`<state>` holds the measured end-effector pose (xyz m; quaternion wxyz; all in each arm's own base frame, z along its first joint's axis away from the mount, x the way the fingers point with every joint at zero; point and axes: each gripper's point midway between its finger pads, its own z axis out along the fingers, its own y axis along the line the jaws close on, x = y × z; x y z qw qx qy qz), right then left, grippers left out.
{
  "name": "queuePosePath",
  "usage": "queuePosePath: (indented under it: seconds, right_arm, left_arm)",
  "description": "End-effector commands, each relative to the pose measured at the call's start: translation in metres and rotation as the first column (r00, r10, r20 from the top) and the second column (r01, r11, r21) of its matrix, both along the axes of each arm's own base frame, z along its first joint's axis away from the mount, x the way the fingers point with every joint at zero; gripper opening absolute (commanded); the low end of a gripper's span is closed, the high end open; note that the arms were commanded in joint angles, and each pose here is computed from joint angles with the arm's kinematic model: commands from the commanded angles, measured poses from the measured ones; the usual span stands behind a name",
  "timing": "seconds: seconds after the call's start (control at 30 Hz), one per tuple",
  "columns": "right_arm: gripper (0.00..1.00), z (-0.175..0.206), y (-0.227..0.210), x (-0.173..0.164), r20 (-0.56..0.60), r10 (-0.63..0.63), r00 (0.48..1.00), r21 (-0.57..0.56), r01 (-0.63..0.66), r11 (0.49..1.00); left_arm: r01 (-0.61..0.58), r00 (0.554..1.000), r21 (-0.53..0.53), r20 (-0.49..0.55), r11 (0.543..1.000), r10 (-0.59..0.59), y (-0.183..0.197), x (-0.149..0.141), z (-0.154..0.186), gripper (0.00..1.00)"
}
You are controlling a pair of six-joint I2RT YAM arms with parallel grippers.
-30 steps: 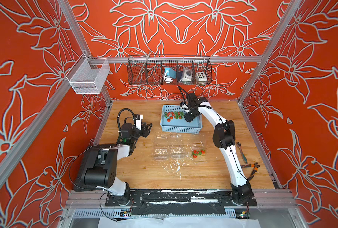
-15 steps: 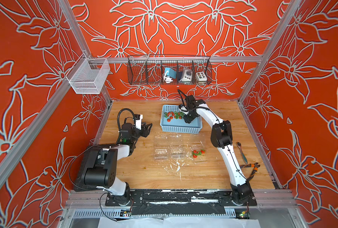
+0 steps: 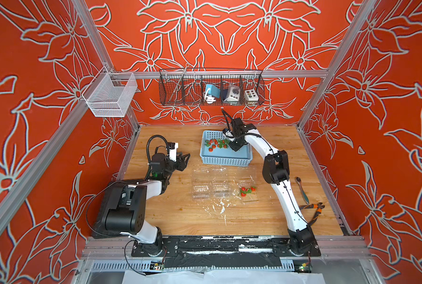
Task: Pack strawberries into containers
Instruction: Pick up the strawberry from the basket, then place the strawberry in the packing box.
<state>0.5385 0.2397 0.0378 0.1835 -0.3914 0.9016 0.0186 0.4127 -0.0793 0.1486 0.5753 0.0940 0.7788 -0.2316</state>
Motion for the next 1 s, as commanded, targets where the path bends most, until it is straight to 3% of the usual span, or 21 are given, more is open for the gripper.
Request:
queuePosePath:
  seconds: [0.0,0.6,0.77,0.97]
  right_arm:
    - [0.16,0.014,-0.004,0.003,0.022,-0.014,1.000,0.007,0.014,1.000]
    - [0.14,0.095,-0.005,-0.022,0.123,-0.036,0.992,0.113,0.022,0.993]
    - [0.15,0.137,-0.007,-0.051,0.166,-0.056,0.984,0.159,0.030,0.987]
    - [0.16,0.164,-0.023,-0.114,0.203,-0.142,0.969,0.241,0.091,0.966]
  left_arm:
    - [0.014,1.000,0.007,0.025,1.000,-0.014,-0.003,0.002,0.008,0.54]
    - [0.014,1.000,0.007,0.024,1.000,-0.014,-0.003,0.001,0.007,0.54]
    - [0.012,1.000,0.006,0.025,1.000,-0.012,-0.003,0.001,0.007,0.54]
    - [0.004,1.000,0.006,0.024,1.000,-0.004,-0.002,0.002,0.007,0.54]
